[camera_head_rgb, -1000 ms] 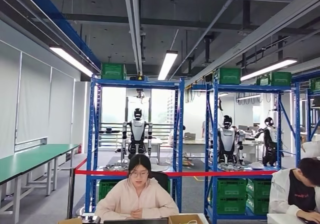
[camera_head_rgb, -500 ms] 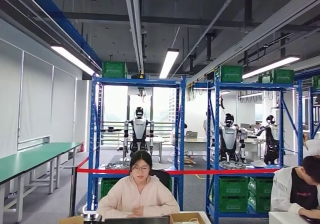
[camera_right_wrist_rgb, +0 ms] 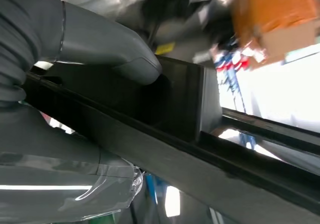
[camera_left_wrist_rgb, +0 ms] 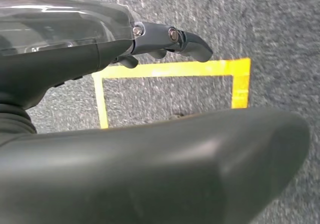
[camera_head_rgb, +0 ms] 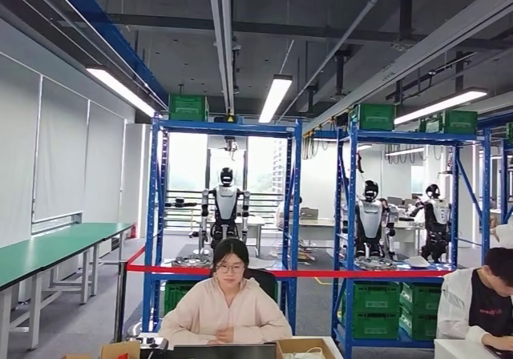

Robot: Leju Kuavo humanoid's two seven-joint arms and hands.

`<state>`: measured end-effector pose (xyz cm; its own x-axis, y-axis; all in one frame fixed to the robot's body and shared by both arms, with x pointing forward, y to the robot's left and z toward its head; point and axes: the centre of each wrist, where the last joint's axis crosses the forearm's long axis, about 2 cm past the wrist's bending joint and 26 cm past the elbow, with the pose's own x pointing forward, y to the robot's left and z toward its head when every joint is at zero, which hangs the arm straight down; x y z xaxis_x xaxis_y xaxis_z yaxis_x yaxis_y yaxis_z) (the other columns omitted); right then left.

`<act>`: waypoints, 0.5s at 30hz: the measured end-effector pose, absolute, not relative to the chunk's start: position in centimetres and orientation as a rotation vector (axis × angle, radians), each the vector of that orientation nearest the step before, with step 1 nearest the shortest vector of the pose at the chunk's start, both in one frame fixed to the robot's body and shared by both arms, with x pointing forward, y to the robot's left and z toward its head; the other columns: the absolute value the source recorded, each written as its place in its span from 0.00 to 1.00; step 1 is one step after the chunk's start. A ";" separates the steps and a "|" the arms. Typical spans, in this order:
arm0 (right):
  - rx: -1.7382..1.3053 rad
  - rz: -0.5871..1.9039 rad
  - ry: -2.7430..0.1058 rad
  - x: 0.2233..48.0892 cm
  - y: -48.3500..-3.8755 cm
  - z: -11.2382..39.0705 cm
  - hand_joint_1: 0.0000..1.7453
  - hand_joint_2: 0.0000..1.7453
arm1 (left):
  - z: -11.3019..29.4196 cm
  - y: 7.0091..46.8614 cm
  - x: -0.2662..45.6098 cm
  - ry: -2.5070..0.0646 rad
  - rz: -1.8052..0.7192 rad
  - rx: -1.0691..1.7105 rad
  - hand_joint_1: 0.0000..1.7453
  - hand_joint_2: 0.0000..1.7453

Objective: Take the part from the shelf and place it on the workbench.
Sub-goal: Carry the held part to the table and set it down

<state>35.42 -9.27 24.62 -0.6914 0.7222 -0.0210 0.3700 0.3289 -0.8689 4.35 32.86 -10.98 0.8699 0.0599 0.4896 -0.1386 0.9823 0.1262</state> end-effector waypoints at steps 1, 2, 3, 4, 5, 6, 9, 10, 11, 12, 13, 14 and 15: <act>-1.054 1.325 -2.215 35.4 -9.2 24.9 1.00 1.00 | -11.0 32.9 4.3 -0.503 0.099 0.160 0.00 1.00; -1.131 1.335 -2.200 35.4 -9.2 25.2 1.00 1.00 | -11.0 32.9 4.3 -0.503 0.094 0.160 0.00 1.00; -1.198 1.343 -2.186 35.5 -9.2 25.5 1.00 1.00 | -11.0 33.0 4.3 -0.505 0.089 0.160 0.00 1.00; -1.247 1.348 -2.172 35.6 -9.1 25.9 1.00 1.00 | -11.0 33.0 4.4 -0.507 0.083 0.160 0.00 1.00; -1.284 1.352 -2.157 35.7 -9.0 26.1 1.00 1.00 | -11.0 33.0 4.5 -0.511 0.079 0.160 0.00 1.00; -1.309 1.356 -2.141 35.8 -8.9 26.2 1.00 1.00 | -10.9 33.0 4.5 -0.515 0.074 0.159 0.00 1.00; -1.360 1.360 -2.072 36.2 -8.2 26.0 1.00 1.00 | -10.9 33.0 4.7 -0.525 0.063 0.154 0.00 1.00; -1.378 1.365 -2.047 36.3 -7.8 25.9 1.00 1.00 | -10.9 33.0 4.7 -0.529 0.061 0.152 0.00 1.00; -1.395 1.377 -2.023 36.5 -7.4 25.8 1.00 1.00 | -10.9 33.0 4.8 -0.533 0.058 0.149 0.00 1.00; -1.407 1.401 -1.998 36.8 -6.9 25.7 1.00 1.00 | -10.9 33.0 4.9 -0.538 0.055 0.146 0.00 1.00; -1.415 1.434 -1.970 37.0 -6.5 25.5 1.00 1.00 | -10.9 32.9 5.0 -0.541 0.050 0.143 0.00 1.00; -1.418 1.474 -1.936 37.3 -6.1 25.1 1.00 1.00 | -10.9 32.9 5.1 -0.544 0.046 0.140 0.00 1.00; -1.417 1.516 -1.901 37.6 -5.9 24.5 1.00 1.00 | -10.9 32.9 5.2 -0.545 0.042 0.136 0.00 1.00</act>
